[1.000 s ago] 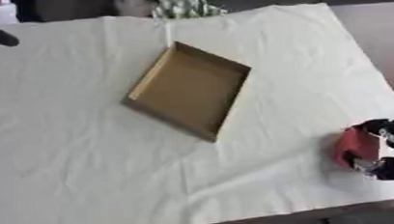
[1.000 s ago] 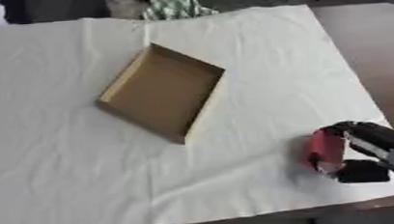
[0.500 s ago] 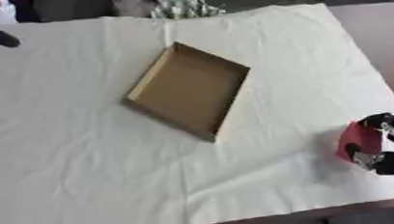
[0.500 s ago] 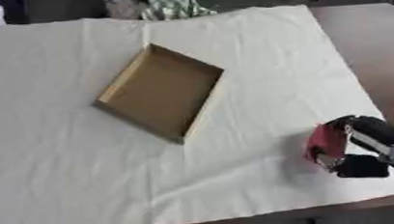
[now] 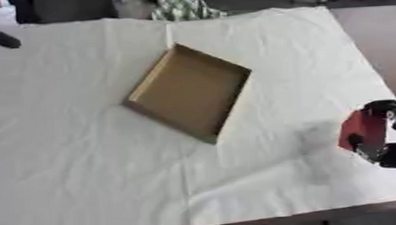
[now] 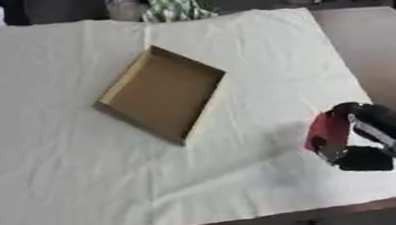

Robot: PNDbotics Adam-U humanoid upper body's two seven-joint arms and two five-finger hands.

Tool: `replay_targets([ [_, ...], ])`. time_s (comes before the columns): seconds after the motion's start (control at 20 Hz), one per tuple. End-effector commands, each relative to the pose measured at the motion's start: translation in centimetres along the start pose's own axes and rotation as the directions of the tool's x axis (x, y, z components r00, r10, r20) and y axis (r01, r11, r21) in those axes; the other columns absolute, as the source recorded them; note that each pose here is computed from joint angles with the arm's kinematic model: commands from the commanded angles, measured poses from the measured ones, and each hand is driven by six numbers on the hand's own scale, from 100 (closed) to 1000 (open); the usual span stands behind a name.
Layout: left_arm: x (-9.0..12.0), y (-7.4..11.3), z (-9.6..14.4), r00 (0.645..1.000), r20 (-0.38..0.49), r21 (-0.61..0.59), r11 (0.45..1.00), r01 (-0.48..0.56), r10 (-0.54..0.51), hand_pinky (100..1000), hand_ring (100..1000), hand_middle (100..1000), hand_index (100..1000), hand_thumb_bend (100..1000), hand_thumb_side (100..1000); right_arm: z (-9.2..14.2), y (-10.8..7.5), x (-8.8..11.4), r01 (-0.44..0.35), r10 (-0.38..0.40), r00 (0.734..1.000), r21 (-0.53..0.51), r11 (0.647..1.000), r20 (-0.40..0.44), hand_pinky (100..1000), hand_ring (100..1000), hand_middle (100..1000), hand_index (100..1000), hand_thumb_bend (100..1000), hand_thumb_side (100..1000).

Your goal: Pick up objects on the table and place them in the box.

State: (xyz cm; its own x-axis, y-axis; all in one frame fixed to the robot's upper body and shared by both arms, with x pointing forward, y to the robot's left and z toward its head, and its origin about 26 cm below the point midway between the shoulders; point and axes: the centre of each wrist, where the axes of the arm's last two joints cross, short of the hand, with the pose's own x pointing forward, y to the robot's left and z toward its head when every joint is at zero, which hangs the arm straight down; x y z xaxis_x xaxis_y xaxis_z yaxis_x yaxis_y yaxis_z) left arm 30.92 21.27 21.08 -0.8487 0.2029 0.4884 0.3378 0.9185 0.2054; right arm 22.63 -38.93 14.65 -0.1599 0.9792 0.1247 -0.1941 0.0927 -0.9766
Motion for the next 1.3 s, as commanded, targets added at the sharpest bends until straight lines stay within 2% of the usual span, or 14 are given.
replay_targets([
  [0.05,0.5,0.0,-0.5,1.0,0.021,-0.009,1.0,0.001,-0.001,579,847,773,748,100,644,-0.4,-3.1,0.2,-0.105,0.108,0.993,-0.063,0.992,0.049,948,947,634,833,100,722],
  [0.35,0.4,-0.2,-0.5,1.0,0.02,-0.014,1.0,-0.006,0.006,579,848,774,748,100,645,-1.7,-7.0,1.5,-0.178,0.195,0.966,-0.108,0.978,0.169,947,942,644,825,100,744],
  [0.7,0.4,-0.4,-0.6,1.0,0.023,-0.023,1.0,-0.02,0.02,579,849,774,748,100,645,-3.3,-11.9,3.4,-0.176,0.199,0.947,-0.114,0.978,0.251,930,918,647,822,100,758],
  [0.8,0.4,-0.5,-0.7,0.999,0.022,-0.025,0.999,-0.025,0.025,579,849,775,748,100,645,-4.0,-13.2,3.8,-0.178,0.206,0.938,-0.122,0.976,0.28,901,880,644,811,100,758],
  [1.0,0.4,-0.6,-0.7,0.999,0.023,-0.031,0.999,-0.035,0.036,579,849,775,748,100,645,-6.0,-15.2,4.0,-0.159,0.188,0.928,-0.114,0.981,0.323,890,847,650,808,100,773],
  [1.3,0.4,-0.8,-0.9,0.998,0.028,-0.037,0.998,-0.048,0.049,580,849,774,749,100,645,-9.5,-17.1,4.7,-0.146,0.172,0.909,-0.096,0.985,0.38,887,835,643,795,100,767],
])
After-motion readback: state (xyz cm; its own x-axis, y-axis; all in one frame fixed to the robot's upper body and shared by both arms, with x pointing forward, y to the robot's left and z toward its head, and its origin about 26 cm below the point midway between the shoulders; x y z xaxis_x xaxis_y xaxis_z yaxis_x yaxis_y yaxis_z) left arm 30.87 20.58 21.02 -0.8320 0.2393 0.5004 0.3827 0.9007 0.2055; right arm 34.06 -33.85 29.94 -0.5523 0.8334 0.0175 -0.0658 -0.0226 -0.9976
